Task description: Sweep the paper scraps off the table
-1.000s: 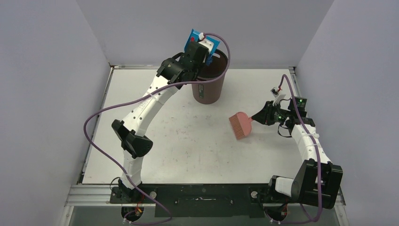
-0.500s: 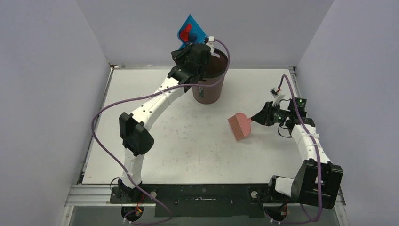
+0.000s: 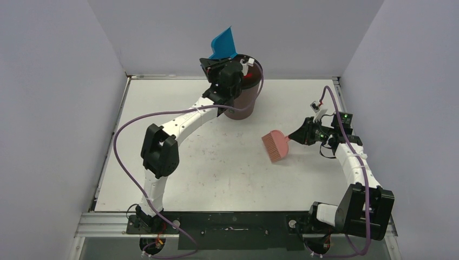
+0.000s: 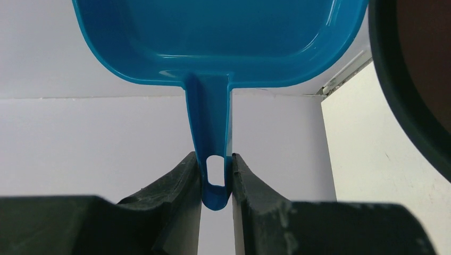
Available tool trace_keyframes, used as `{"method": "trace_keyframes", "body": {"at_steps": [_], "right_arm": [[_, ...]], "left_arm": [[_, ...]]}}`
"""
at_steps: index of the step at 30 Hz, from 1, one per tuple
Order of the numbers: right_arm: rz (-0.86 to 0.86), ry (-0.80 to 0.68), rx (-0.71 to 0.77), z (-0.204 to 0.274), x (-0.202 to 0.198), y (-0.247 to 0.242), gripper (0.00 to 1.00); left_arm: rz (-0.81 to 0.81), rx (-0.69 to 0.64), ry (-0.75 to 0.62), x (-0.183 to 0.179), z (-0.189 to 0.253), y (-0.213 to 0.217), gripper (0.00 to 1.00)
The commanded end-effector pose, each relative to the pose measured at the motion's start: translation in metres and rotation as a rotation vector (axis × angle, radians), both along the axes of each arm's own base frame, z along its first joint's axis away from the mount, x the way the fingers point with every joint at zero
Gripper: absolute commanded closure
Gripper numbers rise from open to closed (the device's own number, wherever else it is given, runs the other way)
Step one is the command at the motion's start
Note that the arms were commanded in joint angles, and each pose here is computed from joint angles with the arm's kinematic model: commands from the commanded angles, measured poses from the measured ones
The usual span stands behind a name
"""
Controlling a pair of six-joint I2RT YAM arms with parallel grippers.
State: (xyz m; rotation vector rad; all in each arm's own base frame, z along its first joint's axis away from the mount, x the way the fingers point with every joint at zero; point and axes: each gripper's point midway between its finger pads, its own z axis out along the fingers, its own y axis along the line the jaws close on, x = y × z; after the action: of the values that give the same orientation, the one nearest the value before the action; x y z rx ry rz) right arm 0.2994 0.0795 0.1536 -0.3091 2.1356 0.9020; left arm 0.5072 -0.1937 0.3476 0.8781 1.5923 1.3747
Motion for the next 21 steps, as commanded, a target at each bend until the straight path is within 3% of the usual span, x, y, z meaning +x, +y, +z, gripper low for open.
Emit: {"method": "trace_keyframes", "body": {"at_steps": [1, 21], "right_arm": [[0.038, -0.095, 0.001, 0.021, 0.005, 0.002, 0.95], [0.039, -0.091, 0.006, 0.020, 0.005, 0.003, 0.95]], "left_arm": [[-0.032, -0.004, -0.116, -0.012, 0.047, 0.007, 1.00], [-0.037, -0.126, -0.242, -0.024, 0.071, 0.009, 1.00]]}}
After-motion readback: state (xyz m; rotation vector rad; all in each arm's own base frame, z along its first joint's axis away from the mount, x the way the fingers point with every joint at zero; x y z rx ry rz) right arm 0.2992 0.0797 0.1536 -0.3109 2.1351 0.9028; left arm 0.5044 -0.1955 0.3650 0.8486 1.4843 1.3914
